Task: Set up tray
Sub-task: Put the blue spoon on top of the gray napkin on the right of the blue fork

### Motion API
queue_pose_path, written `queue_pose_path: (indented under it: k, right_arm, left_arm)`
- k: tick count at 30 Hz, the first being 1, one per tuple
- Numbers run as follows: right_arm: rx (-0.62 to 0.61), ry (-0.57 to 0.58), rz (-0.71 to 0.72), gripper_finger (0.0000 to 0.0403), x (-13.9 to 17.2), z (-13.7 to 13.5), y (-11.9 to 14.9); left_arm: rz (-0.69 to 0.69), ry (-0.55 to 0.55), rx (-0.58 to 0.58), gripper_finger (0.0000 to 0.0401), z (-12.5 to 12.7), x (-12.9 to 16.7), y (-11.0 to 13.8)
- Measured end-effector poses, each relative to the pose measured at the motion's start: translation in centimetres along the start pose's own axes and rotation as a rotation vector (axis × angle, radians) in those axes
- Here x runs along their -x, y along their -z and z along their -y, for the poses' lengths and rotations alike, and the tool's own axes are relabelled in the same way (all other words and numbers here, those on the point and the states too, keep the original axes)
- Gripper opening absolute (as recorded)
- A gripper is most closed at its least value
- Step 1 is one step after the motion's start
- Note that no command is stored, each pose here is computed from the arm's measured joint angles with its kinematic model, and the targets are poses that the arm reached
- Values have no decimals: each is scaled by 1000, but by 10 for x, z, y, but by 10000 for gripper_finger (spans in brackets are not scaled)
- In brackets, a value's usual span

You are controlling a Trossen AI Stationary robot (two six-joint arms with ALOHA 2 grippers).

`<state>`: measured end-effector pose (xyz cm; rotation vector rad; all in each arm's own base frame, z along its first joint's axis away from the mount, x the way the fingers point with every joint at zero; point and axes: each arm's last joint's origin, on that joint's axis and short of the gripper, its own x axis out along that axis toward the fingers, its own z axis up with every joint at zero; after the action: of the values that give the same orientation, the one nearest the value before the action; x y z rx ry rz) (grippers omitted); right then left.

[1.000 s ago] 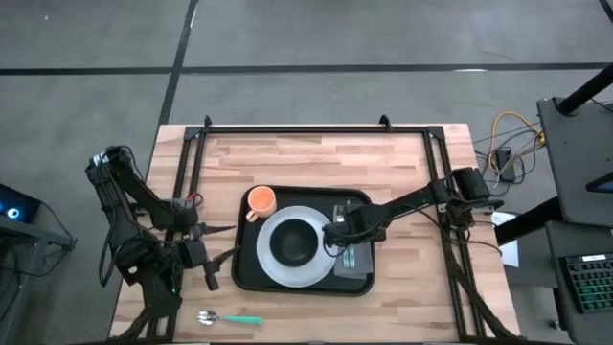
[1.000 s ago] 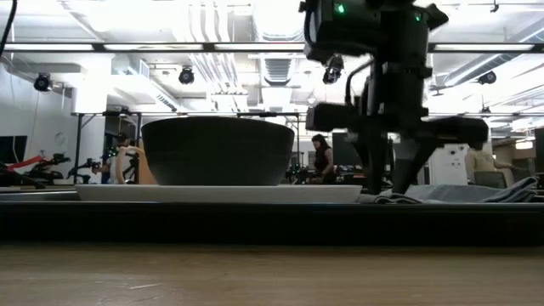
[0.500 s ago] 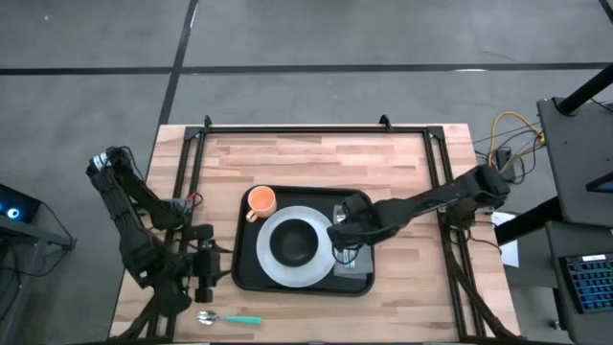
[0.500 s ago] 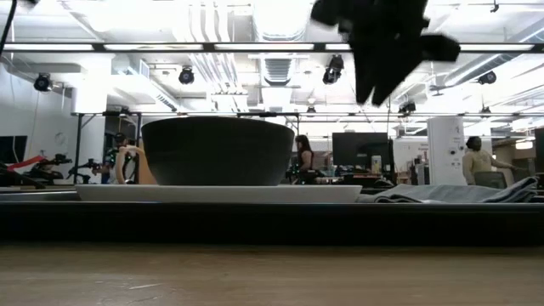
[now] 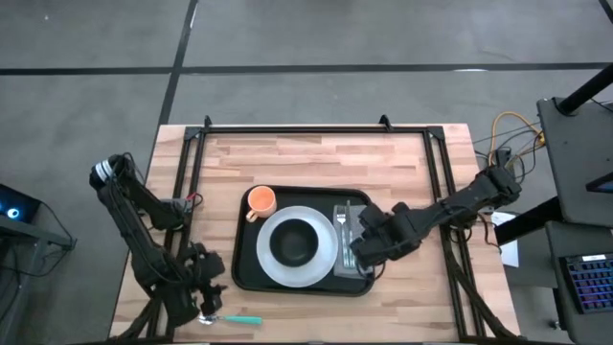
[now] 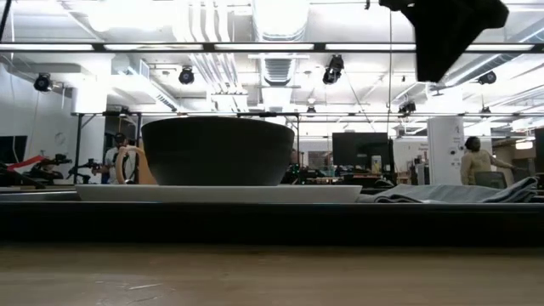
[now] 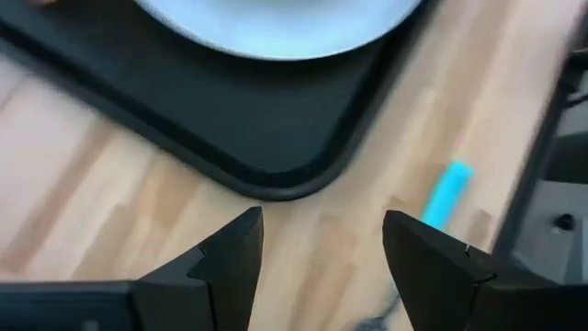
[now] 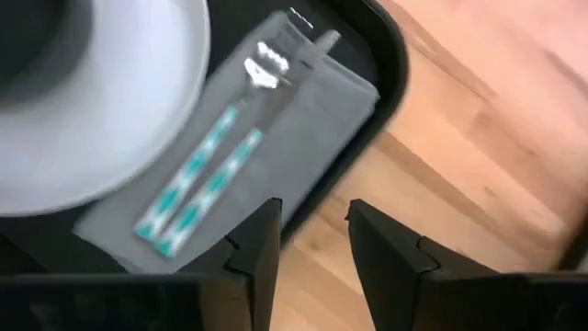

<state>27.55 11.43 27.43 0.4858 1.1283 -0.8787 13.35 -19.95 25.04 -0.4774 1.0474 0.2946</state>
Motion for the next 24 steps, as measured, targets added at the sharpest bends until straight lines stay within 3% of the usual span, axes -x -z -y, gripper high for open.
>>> queue_pose_path:
  k: [4,7,12,16,20,24]
  right_arm:
    - [29,62,-14,132,1,6,5]
    - [67,64,-11,140,0,6,5]
    - [157,68,7,152,0,6,4]
    - [238,68,3,159,0,6,4]
    - [310,65,-2,162,0,6,5]
    - [364,65,-4,162,1,6,6]
  left_arm:
    - [-5,-25,-68,204,31,-7,4]
    - [-14,-131,-112,204,50,-17,6]
    - [-7,-379,-80,204,74,-26,8]
    - [1,-432,-69,204,93,-32,11]
    - [13,-404,22,204,106,-32,10]
    - [26,-408,255,204,106,-31,11]
